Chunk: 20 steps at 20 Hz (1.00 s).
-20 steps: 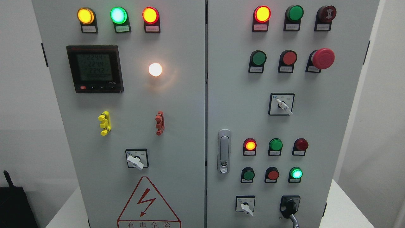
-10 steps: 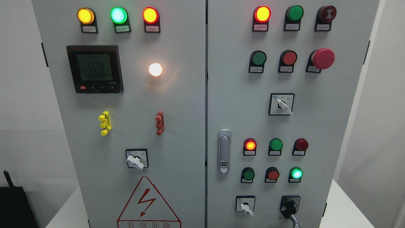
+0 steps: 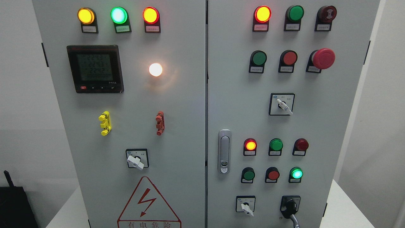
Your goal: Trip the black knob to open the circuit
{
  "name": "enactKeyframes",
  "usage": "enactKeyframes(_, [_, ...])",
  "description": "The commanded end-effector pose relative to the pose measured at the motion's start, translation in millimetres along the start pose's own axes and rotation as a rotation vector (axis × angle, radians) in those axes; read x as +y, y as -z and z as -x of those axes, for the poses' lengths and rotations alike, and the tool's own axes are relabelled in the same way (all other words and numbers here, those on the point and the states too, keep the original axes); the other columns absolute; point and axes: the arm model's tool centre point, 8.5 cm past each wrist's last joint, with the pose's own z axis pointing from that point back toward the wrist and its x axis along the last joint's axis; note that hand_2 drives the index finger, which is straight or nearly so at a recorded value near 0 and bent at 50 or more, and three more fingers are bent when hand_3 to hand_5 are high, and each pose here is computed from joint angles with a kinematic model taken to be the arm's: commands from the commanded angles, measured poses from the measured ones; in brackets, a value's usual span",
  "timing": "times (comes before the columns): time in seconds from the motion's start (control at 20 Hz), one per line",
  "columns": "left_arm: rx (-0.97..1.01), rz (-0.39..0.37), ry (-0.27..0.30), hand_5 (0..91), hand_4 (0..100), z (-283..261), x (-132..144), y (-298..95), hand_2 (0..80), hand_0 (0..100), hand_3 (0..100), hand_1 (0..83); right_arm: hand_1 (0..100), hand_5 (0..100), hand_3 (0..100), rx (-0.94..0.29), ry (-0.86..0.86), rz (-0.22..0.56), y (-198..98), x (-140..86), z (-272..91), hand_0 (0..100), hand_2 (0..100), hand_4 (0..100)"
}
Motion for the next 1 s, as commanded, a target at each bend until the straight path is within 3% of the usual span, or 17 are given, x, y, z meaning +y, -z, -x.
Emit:
enactKeyframes(0.0, [-0.006,0.000,-0.005,0.0,0,-2,0,0,0.0,12,0,38.9,0,100,100,-0.108,0.019,-0.039,6,9,-26,0,12,100])
enactKeyframes(0.95, [-0.006,0.000,-0.005,0.0,0,-2,0,0,0.0,12,0,38.9,0,100,100,-0.089,0.002,-0.006,2,-5,-22,0,13,100])
